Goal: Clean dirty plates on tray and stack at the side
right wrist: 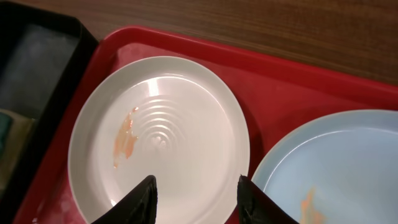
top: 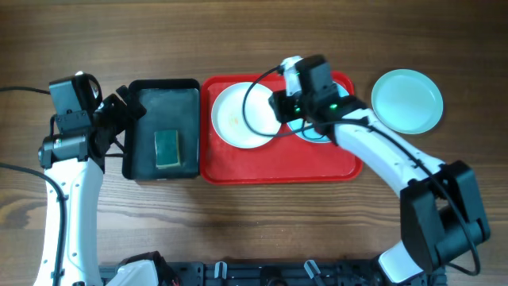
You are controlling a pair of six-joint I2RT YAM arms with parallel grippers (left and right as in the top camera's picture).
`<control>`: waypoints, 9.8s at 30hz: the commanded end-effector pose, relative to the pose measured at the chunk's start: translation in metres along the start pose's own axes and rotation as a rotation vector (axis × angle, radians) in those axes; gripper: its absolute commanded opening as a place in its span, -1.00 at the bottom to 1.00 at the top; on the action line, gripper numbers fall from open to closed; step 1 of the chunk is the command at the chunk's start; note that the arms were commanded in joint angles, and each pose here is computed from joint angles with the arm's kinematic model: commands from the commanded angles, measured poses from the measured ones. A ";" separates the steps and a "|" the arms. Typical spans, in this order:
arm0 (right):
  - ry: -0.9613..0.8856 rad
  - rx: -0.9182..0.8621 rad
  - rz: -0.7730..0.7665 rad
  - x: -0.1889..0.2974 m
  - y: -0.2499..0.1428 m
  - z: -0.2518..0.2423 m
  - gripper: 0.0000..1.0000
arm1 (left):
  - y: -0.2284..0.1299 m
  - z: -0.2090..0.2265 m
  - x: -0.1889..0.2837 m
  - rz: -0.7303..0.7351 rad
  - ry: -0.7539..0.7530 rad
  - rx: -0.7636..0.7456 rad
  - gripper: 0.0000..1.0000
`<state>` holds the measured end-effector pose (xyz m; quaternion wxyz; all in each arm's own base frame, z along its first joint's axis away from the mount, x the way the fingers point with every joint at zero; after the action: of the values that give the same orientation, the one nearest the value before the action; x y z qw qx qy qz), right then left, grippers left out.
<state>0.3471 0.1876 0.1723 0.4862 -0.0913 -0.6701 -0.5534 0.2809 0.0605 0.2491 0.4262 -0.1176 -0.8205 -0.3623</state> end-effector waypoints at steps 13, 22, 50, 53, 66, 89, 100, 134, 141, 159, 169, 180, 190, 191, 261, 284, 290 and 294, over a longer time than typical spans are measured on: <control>0.047 0.046 0.017 -0.002 0.002 0.014 -0.10 | 0.002 -0.001 0.003 -0.009 -0.013 0.012 1.00; 0.073 0.044 0.029 -0.001 0.000 0.016 -0.06 | -0.025 -0.011 0.006 0.263 -0.214 -0.038 1.00; 0.137 0.019 0.030 -0.005 -0.001 0.020 0.09 | -0.080 -0.016 -0.066 0.400 0.201 -0.423 -0.09; 0.136 0.020 0.030 -0.005 -0.001 0.020 0.09 | -0.083 -0.014 -0.074 0.427 0.214 -0.440 -0.10; 0.136 0.020 0.030 -0.005 -0.001 0.020 0.09 | -0.085 -0.014 -0.087 0.440 0.188 -0.547 -0.22; 0.124 0.020 0.030 -0.005 -0.001 0.019 0.08 | -0.108 0.007 -0.106 0.413 0.180 -0.515 -0.19; 0.117 0.020 0.033 -0.005 -0.001 0.018 0.08 | -0.087 -0.002 -0.089 0.339 0.131 -0.456 -0.24; 0.117 0.020 0.033 -0.005 -0.001 0.018 0.09 | -0.091 0.000 -0.097 0.369 0.119 -0.447 -0.36; 0.117 0.020 0.033 -0.005 -0.001 0.018 0.08 | -0.095 0.000 -0.101 0.400 0.103 -0.441 -0.44; 0.113 0.021 0.033 -0.005 -0.001 0.018 0.09 | -0.101 0.004 -0.119 0.449 0.138 -0.443 -0.92; 0.114 0.021 0.033 -0.005 -0.001 0.018 0.12 | -0.060 -0.021 -0.056 0.206 0.055 -0.446 -0.92; 0.079 0.043 0.004 0.038 0.067 0.018 0.20 | -0.050 -0.028 -0.057 0.116 0.038 -0.446 -0.92; 0.049 0.036 0.235 -0.032 0.039 0.007 -0.22 | -0.050 -0.028 -0.057 0.114 0.036 -0.446 -0.92; 0.017 0.040 0.234 -0.040 0.036 0.003 -0.38 | -0.050 -0.028 -0.057 0.115 0.037 -0.446 -0.92; 0.217 0.005 0.442 -0.002 -0.001 0.021 0.76 | -0.052 -0.026 -0.056 0.133 0.048 -0.447 -0.92; -0.126 -0.315 0.447 -0.033 -0.049 0.005 -0.68 | -0.052 -0.026 -0.056 0.133 0.048 -0.447 -0.92; -0.090 -0.323 0.446 -0.034 -0.052 0.007 -0.91 | -0.052 -0.026 -0.056 0.133 0.048 -0.448 -0.92; -0.090 -0.324 0.446 -0.035 -0.052 0.007 -0.91 | -0.048 -0.030 -0.057 0.100 0.022 -0.541 -0.92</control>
<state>0.3294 0.1867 0.1115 0.5412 -0.3419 -0.5614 -0.5245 0.3027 0.0094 0.1791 0.4356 -0.2690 -0.6922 -0.5087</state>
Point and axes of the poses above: each gripper's point midway between its finger pads, its own x axis back along the fingers, its own z axis along the line the jaws close on, y = z × x, the point moved 10 cm from there along x, back along the fingers, and after that the axes turned 11 degrees about x, right-handed, at the moved point
